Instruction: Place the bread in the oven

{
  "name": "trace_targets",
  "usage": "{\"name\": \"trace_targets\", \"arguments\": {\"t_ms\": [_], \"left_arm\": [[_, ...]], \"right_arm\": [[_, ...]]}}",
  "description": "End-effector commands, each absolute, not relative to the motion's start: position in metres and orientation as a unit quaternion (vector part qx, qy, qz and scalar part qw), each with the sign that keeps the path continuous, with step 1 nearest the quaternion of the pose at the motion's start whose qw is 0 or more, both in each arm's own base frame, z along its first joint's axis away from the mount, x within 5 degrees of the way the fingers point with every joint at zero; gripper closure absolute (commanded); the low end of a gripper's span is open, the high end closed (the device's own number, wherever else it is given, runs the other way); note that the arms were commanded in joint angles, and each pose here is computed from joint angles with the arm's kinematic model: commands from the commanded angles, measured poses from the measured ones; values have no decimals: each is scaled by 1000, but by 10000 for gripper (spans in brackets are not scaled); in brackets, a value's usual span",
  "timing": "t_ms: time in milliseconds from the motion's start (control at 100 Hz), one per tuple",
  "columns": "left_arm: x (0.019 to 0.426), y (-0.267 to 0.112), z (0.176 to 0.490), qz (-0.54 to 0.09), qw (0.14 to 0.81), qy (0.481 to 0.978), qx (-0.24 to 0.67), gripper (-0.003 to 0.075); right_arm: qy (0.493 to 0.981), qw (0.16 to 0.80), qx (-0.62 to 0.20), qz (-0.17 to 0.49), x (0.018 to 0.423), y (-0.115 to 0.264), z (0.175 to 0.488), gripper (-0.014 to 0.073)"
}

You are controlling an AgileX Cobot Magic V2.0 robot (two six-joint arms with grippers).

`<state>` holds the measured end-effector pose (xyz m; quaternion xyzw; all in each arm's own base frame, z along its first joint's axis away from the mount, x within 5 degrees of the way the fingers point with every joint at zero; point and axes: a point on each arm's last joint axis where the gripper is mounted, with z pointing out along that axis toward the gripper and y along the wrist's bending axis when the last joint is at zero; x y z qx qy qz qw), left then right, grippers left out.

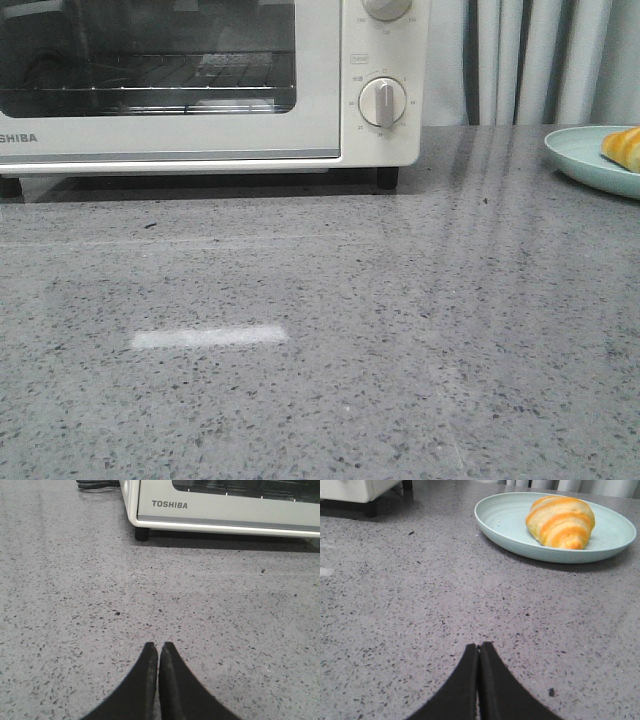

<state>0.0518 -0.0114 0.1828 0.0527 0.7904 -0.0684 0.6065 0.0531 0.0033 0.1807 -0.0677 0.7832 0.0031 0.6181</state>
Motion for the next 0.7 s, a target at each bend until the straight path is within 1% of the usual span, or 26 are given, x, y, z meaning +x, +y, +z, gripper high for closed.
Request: {"name": "trace_targets", "arguments": {"t_ms": [0, 690], "left_arm": [[52, -11, 180, -78, 625, 776, 40, 741], [52, -11, 180, -78, 625, 776, 40, 741]], "right_arm": [[772, 631, -72, -1, 53, 3, 180, 650], [775, 628, -72, -1, 53, 3, 179, 650]]}}
